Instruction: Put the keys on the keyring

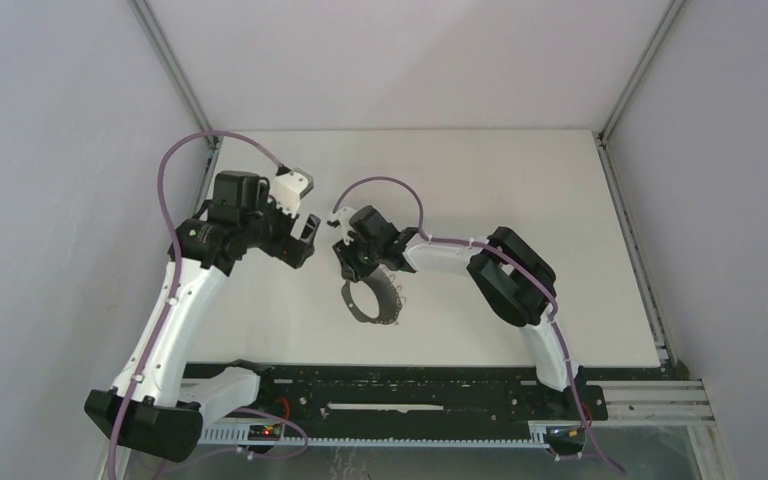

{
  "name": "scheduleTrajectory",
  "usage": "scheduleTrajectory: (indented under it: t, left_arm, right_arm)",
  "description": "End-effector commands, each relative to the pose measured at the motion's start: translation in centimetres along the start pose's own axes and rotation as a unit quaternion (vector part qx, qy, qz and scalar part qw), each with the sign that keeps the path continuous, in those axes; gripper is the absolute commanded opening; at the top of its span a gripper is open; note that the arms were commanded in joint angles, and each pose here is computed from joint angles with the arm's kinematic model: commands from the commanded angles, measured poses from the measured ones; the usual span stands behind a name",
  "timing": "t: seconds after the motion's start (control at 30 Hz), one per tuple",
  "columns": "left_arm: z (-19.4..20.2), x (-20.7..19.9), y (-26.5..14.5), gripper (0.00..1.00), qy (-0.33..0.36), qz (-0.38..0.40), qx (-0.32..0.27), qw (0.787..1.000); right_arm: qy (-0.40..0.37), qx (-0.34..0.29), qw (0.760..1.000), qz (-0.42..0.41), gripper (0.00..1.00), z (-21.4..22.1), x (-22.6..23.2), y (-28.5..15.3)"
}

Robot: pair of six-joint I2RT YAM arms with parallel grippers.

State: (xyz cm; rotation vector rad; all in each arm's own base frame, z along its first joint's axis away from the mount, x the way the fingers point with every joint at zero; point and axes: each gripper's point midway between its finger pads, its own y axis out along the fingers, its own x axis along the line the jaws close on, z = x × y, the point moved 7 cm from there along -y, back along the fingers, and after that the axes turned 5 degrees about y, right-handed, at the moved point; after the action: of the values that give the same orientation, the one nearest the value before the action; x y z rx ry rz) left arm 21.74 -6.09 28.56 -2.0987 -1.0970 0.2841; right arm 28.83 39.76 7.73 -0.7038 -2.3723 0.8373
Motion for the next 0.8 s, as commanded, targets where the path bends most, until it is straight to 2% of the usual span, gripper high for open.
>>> scheduleTrajectory:
  t: [0.0, 0.3, 0.5, 0.77]
  left_arm:
    - [-1.7, 0.4, -2.1, 1.0, 0.015, -0.016, -0.042, 0.999]
    - [-1.5, 0.3, -2.2, 1.0, 0.016, -0.015, -0.036, 0.999]
    - [-1.3, 0.4, -2.2, 0.99, 0.015, -0.017, -0.03, 0.999]
    - [-0.2, -0.1, -1.9, 1.0, 0.038, 0.006, -0.013, 0.999]
  right_arm:
    - [-0.013, -0.008, 1.0, -0.008, 0.47, -0.8, 0.0, 0.2]
    - [-0.021, -0.011, 1.0, -0.014, 0.25, -1.1, 0.3, 0.1]
    - [-0.025, -0.017, 0.999, -0.027, 0.01, -1.8, 0.7, -0.4]
    - [0.004, -0.084, 0.99, -0.111, 0.0, -4.2, 2.4, -3.0]
